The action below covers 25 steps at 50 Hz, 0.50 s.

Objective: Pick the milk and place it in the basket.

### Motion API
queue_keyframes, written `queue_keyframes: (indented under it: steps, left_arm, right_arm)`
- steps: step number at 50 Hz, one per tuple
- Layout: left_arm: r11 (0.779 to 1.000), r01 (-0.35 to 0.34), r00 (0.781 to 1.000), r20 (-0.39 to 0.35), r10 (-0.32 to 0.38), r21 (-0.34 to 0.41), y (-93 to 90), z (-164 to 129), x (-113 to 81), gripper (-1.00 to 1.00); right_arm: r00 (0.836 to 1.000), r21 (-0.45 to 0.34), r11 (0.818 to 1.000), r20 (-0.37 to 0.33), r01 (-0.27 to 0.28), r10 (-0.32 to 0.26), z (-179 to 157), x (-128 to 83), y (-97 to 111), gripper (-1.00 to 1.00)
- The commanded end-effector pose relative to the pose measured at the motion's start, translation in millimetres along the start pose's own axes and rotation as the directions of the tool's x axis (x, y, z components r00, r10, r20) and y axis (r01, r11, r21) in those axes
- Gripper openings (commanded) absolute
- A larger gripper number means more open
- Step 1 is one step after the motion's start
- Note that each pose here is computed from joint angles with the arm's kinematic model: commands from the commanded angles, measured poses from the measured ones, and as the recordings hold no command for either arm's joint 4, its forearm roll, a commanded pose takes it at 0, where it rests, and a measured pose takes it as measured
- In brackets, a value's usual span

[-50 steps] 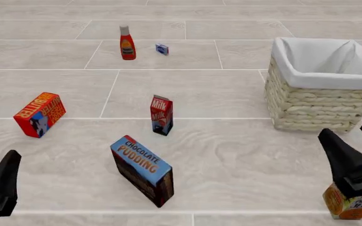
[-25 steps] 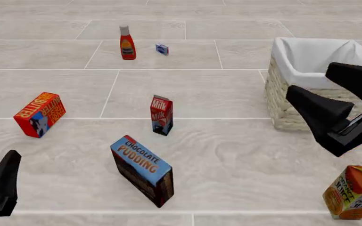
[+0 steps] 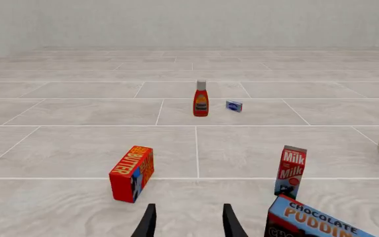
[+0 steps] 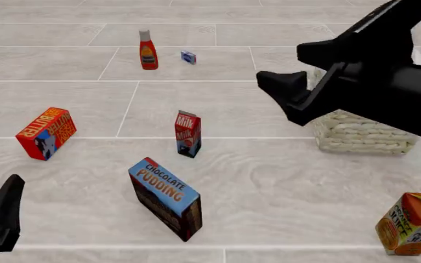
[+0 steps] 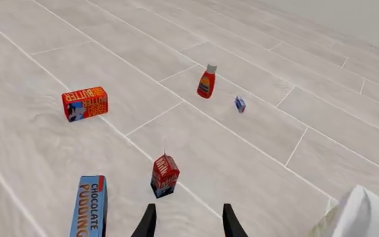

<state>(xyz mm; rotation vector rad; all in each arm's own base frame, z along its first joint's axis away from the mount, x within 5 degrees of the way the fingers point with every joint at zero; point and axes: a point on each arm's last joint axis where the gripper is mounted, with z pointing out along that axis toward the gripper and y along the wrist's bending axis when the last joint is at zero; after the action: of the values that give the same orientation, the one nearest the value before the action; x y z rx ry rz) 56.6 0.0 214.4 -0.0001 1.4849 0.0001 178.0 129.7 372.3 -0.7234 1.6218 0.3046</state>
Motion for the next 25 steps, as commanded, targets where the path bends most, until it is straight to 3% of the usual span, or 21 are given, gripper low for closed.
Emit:
queue_keyframes:
  steps: [1,15,16,25]
  left_arm:
    - [1.0,0.0,1.0,0.0,0.0,0.0,0.0,0.0,0.0,1.0]
    - [1.0,0.0,1.0,0.0,0.0,0.0,0.0,0.0,0.0,1.0]
    - [1.0,0.0,1.0,0.0,0.0,0.0,0.0,0.0,0.0,1.0]
    - [1.0,0.0,1.0,0.0,0.0,0.0,0.0,0.0,0.0,1.0]
  right_arm:
    - [0.998,-0.051,0.999,-0.056,-0.005,0.002,41.1,-4.5,9.7,1.0]
    - [0.993,-0.056,0.998,-0.114,-0.022,0.015,85.0,-1.6,10.5,1.0]
    - [0.99,-0.059,0.998,-0.139,-0.02,0.012,104.8,-2.7,10.3,1.0]
    - [0.985,-0.061,0.998,-0.171,-0.024,0.013,135.6,1.0,10.9,1.0]
